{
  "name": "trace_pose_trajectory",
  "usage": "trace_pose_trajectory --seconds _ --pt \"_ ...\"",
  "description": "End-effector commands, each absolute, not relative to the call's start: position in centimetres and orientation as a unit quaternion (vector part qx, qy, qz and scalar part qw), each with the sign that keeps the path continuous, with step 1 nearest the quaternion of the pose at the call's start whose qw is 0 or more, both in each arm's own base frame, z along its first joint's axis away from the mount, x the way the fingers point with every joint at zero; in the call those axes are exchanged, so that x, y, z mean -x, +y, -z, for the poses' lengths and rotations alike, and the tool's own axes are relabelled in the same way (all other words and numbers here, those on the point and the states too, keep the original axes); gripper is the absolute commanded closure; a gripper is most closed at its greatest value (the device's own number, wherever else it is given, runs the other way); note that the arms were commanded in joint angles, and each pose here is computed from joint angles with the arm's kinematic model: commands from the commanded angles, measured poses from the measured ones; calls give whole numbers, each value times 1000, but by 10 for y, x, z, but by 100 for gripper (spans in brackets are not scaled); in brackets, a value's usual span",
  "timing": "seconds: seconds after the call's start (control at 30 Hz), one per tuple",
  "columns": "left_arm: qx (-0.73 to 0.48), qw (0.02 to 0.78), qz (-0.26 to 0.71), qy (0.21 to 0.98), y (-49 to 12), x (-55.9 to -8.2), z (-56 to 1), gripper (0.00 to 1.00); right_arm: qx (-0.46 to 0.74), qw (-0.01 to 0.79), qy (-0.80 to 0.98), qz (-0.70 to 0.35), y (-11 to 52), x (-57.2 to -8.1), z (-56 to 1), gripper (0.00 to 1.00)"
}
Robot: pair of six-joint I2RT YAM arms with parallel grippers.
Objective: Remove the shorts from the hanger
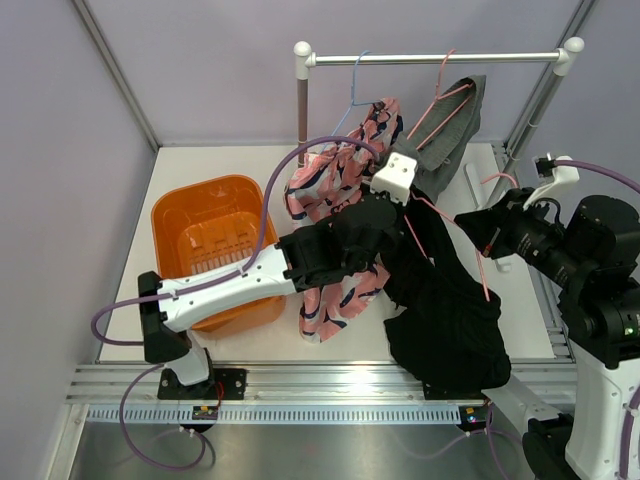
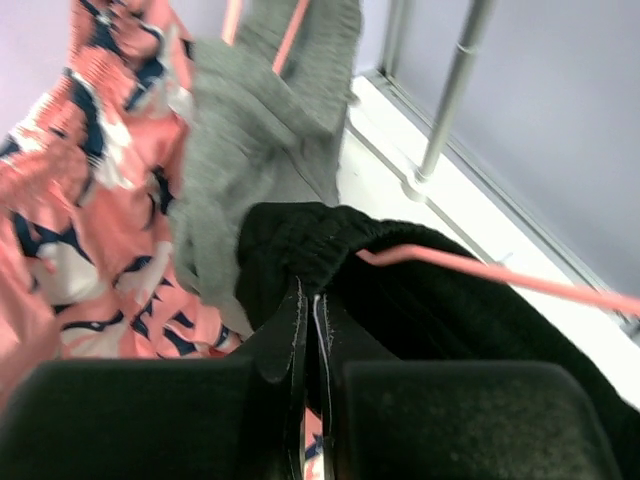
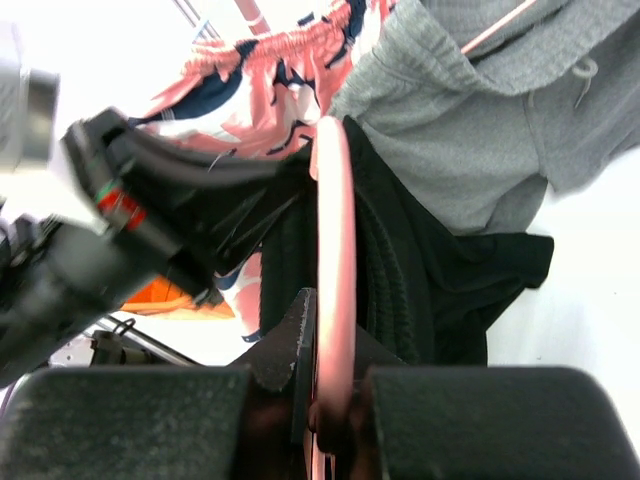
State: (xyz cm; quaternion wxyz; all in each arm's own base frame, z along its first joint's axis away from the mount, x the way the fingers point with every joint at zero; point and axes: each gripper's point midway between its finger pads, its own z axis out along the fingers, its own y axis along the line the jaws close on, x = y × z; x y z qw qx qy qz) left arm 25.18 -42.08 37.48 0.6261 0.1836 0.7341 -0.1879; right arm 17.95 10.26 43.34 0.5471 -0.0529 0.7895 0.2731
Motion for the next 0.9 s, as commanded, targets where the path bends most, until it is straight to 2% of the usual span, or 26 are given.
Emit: trace_pose_trajectory --seconds 0.0,0.3,0.57,0.67,0.87 --pt "-115 657 151 730 -397 -284 -402 100 70 568 764 -297 108 -163 -458 100" --pt "-102 648 137 742 -389 -331 -389 100 88 583 747 -308 110 -139 -475 100" --pt "-129 632 148 749 -404 -341 -377 100 90 592 738 -311 109 -131 -481 100" --pt "-145 622 182 747 -410 -329 -374 100 67 600 741 -293 101 -141 -480 100" --pt "-273 612 280 688 -437 -248 -396 100 15 616 741 -266 89 -175 -473 100"
